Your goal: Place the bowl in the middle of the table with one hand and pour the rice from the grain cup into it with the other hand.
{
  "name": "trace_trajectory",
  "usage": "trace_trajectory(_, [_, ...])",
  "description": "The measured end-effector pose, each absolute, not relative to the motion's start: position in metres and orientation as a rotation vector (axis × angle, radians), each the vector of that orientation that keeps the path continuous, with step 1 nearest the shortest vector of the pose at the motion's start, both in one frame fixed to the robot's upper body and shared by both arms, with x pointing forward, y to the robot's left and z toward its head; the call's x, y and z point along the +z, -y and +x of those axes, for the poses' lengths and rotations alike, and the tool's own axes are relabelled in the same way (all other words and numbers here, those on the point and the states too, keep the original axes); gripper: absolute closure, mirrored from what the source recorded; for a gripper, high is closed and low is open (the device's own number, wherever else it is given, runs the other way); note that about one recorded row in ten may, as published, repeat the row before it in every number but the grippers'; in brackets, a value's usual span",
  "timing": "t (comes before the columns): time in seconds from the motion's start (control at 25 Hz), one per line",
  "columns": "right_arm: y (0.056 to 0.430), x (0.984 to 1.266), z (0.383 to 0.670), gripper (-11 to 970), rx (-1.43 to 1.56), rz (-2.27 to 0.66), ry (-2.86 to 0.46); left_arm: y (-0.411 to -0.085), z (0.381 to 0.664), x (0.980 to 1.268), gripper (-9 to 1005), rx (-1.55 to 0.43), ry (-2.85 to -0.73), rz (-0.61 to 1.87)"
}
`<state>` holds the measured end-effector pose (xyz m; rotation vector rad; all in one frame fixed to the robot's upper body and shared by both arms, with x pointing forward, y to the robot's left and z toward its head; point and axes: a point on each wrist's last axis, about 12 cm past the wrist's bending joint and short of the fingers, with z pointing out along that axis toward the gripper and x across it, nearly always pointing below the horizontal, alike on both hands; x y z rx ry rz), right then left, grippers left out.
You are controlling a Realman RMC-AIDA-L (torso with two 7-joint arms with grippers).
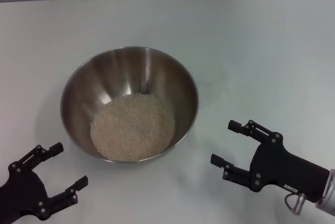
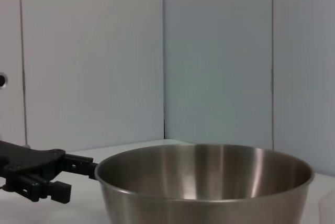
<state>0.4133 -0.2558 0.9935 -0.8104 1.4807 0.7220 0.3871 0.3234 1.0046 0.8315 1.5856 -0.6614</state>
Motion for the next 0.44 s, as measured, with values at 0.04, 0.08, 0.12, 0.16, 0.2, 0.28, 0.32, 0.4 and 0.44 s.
trace_trajectory(0.04, [0.2552, 0.9932, 0.4134, 169, 0.724, -0.813, -1.482, -0.3234, 0.3871, 1.0046, 133, -0.661, -1.586, 0.831])
trace_trajectory(0.08, [0.2549, 0.9930, 0.4135, 169, 0.724, -0.814, -1.484, -0.3234, 0.3871, 1.0046, 133, -0.661, -1.586, 0.831])
trace_trajectory(0.12, [0.2546, 0.9928, 0.4138, 169, 0.724, -0.814, -1.485, -0.3235, 0.3870, 1.0046, 133, -0.661, -1.586, 0.831])
trace_trajectory(0.16, [0.2541, 0.9927, 0.4140, 169, 0.725, -0.815, -1.485, -0.3235, 0.3870, 1.0046, 133, -0.661, -1.586, 0.831])
trace_trajectory(0.2, [0.2540, 0.9927, 0.4141, 169, 0.726, -0.815, -1.485, -0.3237, 0.3863, 1.0044, 133, -0.661, -1.587, 0.830])
trace_trajectory(0.28, [0.2534, 0.9926, 0.4139, 169, 0.729, -0.820, -1.485, -0.3238, 0.3859, 1.0043, 133, -0.661, -1.588, 0.829])
trace_trajectory(0.32, [0.2533, 0.9926, 0.4139, 169, 0.731, -0.822, -1.485, -0.3239, 0.3856, 1.0042, 133, -0.661, -1.589, 0.828])
trace_trajectory(0.4, [0.2530, 0.9926, 0.4140, 169, 0.732, -0.825, -1.484, -0.3240, 0.3853, 1.0041, 133, -0.661, -1.590, 0.828])
trace_trajectory(0.44, [0.2527, 0.9926, 0.4141, 169, 0.733, -0.825, -1.484, -0.3240, 0.3853, 1.0040, 133, -0.661, -1.590, 0.828])
